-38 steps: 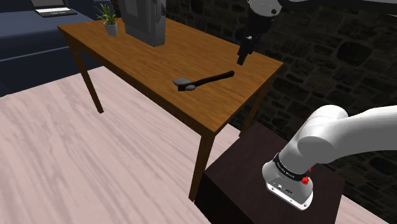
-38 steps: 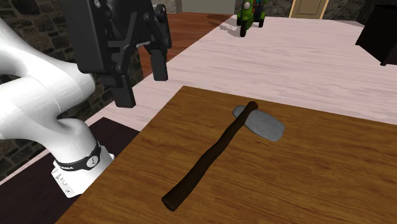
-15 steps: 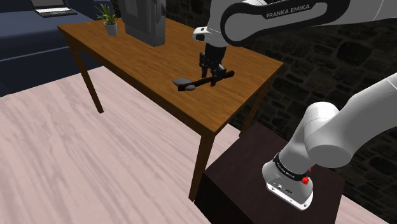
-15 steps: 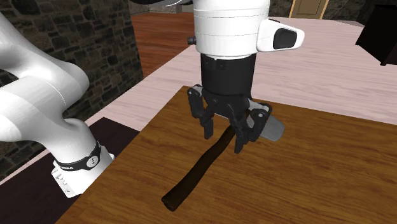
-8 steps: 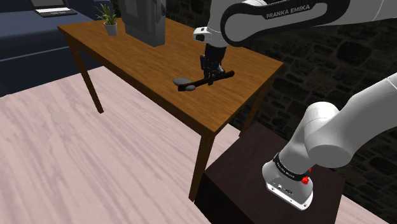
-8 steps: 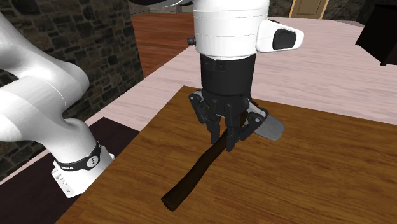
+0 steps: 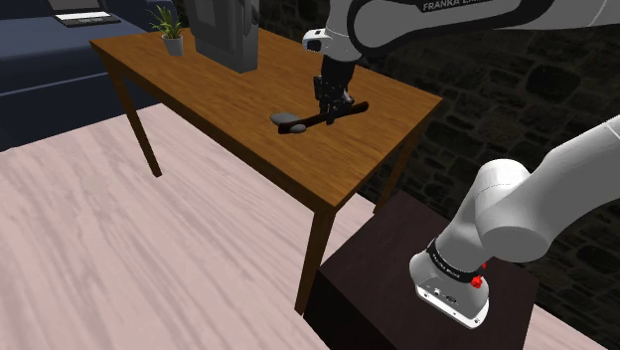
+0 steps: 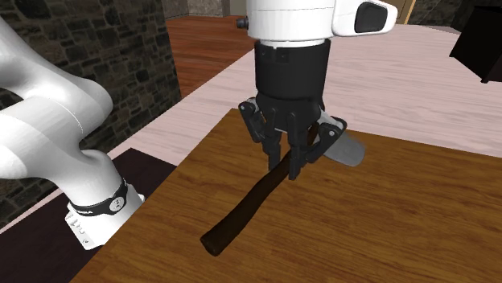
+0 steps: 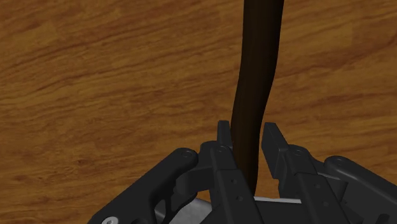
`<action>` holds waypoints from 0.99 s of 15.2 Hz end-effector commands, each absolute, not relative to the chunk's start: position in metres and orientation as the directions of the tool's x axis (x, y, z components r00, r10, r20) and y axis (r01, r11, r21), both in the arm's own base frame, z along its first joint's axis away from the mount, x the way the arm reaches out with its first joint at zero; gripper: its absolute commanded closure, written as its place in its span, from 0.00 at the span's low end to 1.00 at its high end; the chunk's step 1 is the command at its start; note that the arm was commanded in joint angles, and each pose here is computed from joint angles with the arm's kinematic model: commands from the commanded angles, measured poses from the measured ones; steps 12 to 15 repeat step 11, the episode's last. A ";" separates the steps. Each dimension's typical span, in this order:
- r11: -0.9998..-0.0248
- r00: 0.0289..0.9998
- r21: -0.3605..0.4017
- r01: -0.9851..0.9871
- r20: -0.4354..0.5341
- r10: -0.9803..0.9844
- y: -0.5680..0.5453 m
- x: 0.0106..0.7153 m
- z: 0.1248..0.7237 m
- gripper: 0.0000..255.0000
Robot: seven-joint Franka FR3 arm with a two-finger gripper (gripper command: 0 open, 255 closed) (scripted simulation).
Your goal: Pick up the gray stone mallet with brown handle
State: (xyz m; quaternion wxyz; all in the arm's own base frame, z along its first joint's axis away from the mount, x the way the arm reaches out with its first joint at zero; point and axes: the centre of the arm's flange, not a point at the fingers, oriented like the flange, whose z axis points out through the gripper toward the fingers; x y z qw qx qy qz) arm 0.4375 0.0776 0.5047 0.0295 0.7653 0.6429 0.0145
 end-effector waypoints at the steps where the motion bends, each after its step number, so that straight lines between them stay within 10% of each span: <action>1: -0.172 0.173 0.064 0.983 -0.016 0.985 0.078 0.437 0.515 1.00; 15: -0.172 0.173 0.064 0.983 -0.016 0.985 0.078 0.437 0.558 1.00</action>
